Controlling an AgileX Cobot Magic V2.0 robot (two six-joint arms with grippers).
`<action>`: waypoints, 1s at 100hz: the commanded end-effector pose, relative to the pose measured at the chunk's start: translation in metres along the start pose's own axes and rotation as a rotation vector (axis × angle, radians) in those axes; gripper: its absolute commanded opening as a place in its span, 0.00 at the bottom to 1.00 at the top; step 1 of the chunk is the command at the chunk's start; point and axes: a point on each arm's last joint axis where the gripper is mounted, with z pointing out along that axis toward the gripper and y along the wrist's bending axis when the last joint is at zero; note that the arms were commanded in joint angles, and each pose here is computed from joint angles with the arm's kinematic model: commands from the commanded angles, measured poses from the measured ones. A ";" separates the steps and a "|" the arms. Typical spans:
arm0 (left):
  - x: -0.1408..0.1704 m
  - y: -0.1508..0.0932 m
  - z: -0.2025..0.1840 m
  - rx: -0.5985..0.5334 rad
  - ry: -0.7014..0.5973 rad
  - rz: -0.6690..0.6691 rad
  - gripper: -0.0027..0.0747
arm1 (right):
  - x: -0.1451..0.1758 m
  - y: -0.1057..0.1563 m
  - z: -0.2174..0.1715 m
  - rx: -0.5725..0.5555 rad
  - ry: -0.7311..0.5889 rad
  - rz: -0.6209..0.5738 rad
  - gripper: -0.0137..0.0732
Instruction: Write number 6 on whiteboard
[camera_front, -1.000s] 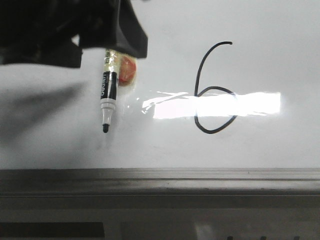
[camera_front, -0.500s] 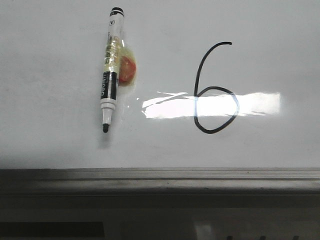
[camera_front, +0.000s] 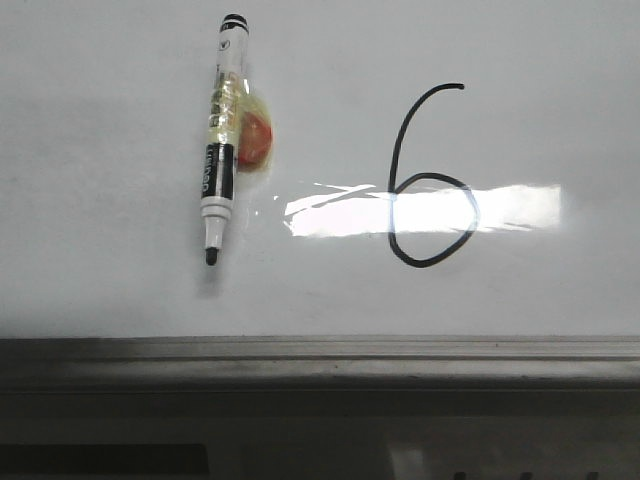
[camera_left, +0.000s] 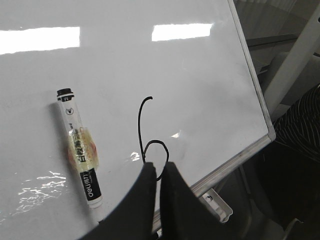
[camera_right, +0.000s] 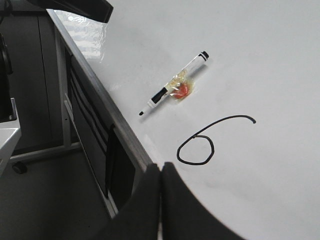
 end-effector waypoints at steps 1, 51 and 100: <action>-0.009 -0.006 -0.003 0.045 -0.040 0.021 0.01 | -0.012 -0.002 -0.001 0.006 -0.077 -0.007 0.08; -0.023 0.008 -0.004 -0.106 -0.268 0.279 0.01 | -0.012 -0.002 -0.001 0.008 -0.077 -0.010 0.08; 0.000 0.059 -0.007 -0.181 -0.473 0.384 0.01 | -0.012 -0.002 -0.001 0.008 -0.077 -0.010 0.08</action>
